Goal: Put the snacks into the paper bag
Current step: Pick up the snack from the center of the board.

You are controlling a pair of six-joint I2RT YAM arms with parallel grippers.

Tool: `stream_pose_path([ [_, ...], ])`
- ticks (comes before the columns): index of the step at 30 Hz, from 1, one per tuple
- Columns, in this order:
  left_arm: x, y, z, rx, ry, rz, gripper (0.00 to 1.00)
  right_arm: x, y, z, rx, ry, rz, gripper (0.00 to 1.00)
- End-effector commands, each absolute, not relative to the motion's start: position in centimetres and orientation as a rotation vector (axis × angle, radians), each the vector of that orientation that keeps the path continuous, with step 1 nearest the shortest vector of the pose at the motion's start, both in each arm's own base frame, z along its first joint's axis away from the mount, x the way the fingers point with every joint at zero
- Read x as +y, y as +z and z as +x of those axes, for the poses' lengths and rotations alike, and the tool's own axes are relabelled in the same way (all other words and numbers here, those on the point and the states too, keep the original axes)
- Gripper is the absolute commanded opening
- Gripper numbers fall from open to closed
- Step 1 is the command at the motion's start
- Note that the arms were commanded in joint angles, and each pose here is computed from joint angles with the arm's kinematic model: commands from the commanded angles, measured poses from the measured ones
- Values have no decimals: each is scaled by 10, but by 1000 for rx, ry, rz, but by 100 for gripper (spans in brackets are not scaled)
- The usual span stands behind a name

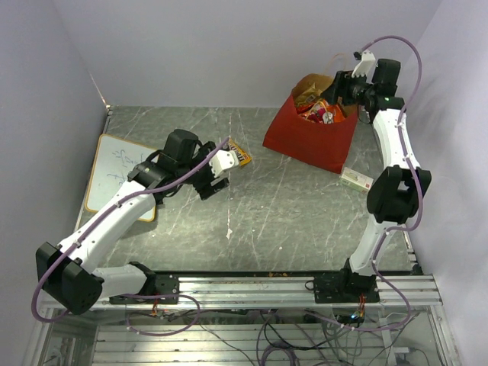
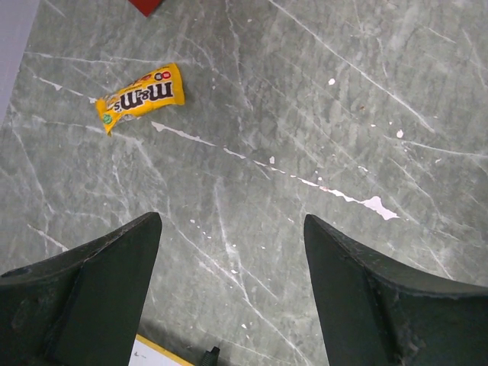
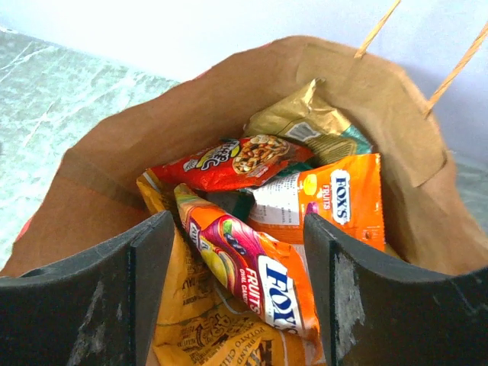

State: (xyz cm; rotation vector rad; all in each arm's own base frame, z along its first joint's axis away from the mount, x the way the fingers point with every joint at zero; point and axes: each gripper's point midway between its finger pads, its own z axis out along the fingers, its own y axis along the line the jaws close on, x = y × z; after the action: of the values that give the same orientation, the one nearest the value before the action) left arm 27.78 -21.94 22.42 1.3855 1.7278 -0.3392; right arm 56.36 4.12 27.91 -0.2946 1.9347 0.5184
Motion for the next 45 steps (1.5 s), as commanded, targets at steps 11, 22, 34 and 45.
stream_pose_path([
  [11,-206,211,318,1882,-206,1147,91,21,354,517,1785,251,-378,78],
  [22,-200,174,347,2044,-218,1079,92,36,341,415,1735,237,-470,80],
  [34,-208,133,390,2175,-398,973,89,81,276,334,1706,475,-640,80],
  [45,-210,108,431,2253,-624,790,86,89,254,316,1719,535,-715,79],
])
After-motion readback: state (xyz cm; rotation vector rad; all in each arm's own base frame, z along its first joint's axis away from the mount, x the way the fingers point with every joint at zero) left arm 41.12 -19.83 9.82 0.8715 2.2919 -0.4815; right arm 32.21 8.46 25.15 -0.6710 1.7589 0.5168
